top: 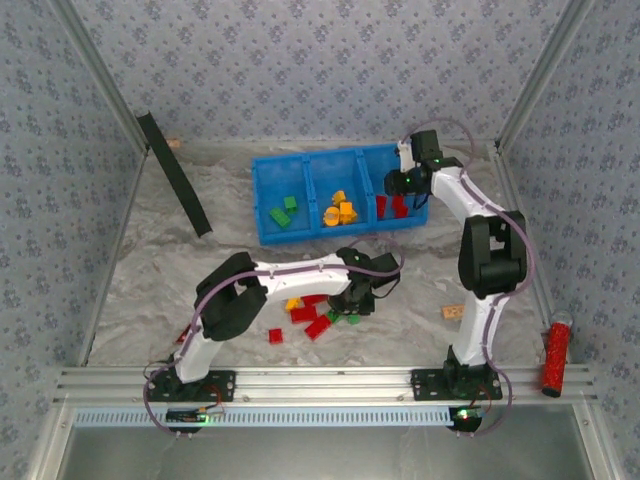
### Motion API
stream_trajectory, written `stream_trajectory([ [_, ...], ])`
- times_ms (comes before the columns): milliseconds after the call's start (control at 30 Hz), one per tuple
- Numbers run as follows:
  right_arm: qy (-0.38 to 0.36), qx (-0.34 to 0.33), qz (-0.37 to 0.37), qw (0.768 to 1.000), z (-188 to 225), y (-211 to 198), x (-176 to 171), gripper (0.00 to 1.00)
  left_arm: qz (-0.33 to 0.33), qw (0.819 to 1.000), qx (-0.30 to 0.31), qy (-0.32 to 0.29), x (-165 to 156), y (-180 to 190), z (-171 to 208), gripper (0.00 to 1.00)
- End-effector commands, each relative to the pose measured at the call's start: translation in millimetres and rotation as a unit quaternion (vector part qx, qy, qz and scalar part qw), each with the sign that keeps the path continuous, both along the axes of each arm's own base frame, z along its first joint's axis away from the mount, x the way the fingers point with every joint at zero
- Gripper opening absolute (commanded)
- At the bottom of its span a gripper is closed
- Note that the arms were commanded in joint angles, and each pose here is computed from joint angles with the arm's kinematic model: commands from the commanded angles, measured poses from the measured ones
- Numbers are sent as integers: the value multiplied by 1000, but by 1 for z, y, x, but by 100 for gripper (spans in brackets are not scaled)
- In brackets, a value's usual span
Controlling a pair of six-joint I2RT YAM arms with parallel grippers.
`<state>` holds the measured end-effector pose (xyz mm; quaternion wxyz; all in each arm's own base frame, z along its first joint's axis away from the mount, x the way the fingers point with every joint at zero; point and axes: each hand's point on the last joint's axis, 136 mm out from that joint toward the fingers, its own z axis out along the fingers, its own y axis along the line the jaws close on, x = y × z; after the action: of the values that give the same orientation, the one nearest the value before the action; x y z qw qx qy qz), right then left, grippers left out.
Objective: Sort the legos into containers by color
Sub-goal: Pick up the lego from the middle-left of the table, then place the lego in the container.
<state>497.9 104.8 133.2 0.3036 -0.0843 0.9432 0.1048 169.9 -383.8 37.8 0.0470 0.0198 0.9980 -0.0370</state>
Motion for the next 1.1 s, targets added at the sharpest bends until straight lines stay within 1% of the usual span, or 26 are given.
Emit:
stream_trajectory([
  [0, -27, 22, 0, 999, 32, 5, -12, 42, 1, 1000, 17, 9, 3, 4, -5, 34],
  [133, -39, 25, -7, 999, 49, 2, -30, 42, 2, 1000, 24, 18, 2, 7, -13, 27],
  [267, -47, 27, -11, 999, 63, 0, -47, 43, 1, 1000, 19, 18, 3, 8, -10, 23],
  [333, -44, 24, -15, 999, 67, -3, -55, 43, 0, 1000, 12, 14, 5, 8, -2, 22],
  [433, -39, 26, -27, 999, 69, -7, -74, 44, -2, 1000, -9, -1, 13, 6, 18, 20],
  [567, -21, 60, -35, 997, 59, -6, -109, 45, -9, 998, -35, -44, 36, 11, 58, 19],
  [600, -5, 68, -36, 997, 47, -5, -121, 45, -10, 998, -39, -53, 43, 14, 68, 19],
  [733, 14, 99, -43, 994, 35, -1, -154, 47, -9, 995, -57, -85, 65, 32, 98, 19],
  [800, 19, 117, -40, 992, 31, 3, -169, 47, -8, 993, -62, -103, 78, 44, 114, 19],
  [867, 28, 136, -13, 990, 30, 14, -185, 49, -2, 990, -58, -128, 95, 61, 130, 19],
  [933, 48, 141, 3, 989, 23, 24, -203, 51, 12, 986, -52, -160, 118, 82, 146, 19],
  [1067, 95, 148, -4, 984, 2, 43, -236, 52, 42, 975, -47, -215, 161, 115, 171, 19],
])
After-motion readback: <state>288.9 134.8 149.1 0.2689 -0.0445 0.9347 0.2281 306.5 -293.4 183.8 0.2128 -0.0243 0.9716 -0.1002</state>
